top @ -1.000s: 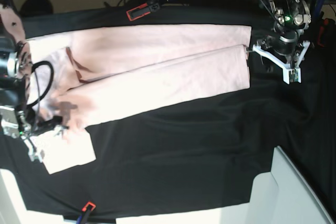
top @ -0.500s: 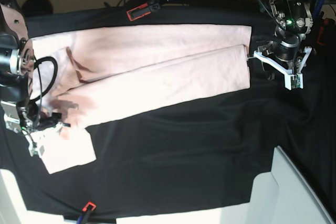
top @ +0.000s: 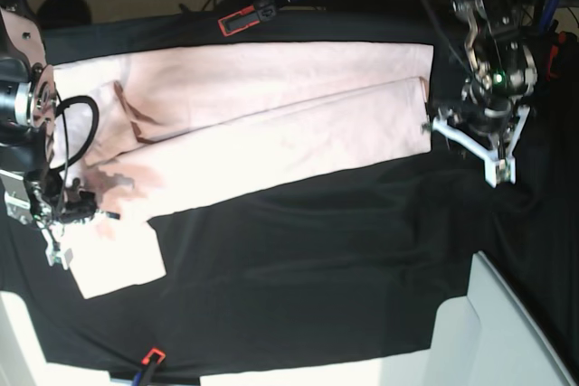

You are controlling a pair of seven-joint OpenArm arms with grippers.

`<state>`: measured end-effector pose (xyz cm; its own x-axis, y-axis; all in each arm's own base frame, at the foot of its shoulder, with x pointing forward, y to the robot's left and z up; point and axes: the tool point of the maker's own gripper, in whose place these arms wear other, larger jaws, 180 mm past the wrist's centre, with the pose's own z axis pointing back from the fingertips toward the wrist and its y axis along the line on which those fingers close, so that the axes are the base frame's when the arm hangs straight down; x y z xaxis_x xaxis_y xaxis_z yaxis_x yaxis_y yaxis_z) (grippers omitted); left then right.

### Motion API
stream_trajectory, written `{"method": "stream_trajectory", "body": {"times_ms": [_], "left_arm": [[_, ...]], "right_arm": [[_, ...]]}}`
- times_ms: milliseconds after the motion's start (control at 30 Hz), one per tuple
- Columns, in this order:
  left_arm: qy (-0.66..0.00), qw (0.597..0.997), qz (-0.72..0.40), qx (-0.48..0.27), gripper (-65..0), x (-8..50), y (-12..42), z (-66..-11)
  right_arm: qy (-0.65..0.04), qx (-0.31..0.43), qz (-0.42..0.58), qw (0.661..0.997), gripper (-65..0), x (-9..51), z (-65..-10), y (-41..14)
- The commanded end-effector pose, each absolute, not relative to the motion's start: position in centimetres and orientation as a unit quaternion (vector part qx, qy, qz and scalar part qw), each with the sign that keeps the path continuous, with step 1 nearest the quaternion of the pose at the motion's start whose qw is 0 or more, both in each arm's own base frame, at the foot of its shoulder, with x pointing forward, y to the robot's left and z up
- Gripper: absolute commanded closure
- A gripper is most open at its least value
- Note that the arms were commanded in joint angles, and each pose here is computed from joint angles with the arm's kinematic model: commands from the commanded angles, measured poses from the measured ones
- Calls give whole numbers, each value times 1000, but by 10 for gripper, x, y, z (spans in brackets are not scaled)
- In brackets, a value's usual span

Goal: Fold the T-shirt properly

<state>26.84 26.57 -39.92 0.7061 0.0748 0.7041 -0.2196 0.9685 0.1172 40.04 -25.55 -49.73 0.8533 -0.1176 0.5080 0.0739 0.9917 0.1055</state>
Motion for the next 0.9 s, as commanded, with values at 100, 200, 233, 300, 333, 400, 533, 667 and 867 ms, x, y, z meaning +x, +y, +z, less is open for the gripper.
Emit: {"method": "stream_trajectory", "body": {"times_ms": [100,200,233,300,333,400,533,667,867], "left_arm": [[-389,912,86,93,-265,287,267,-391],[-375,919,90,88,-265,289,266,-396],[-370,920,91,87,-265,288,266,-399],[-359,925,94,83,-265,287,265,-408],[-350,928,95,81,-265,284,265,-414],[-339,933,93,76,-265,282,262,-423],[-317,945,56,60,-265,282,237,-441],[-327,942,54,48,-284,292,228,-437],[-328,942,60,43,-376,304,228,-438]], "right_arm": [[-311,30,-28,949,0,428,-468,-261],[-320,19,-20,947,0,431,-458,-268],[-320,13,-17,947,0,432,-453,-272],[-326,7,-11,945,0,434,-446,-274],[-333,4,-6,943,0,436,-441,-274],[-337,-2,-1,942,0,436,-436,-276],[-339,-6,3,941,0,438,-430,-277],[-334,-6,4,942,0,436,-431,-277],[-329,-8,6,944,0,429,-437,-277]]}}
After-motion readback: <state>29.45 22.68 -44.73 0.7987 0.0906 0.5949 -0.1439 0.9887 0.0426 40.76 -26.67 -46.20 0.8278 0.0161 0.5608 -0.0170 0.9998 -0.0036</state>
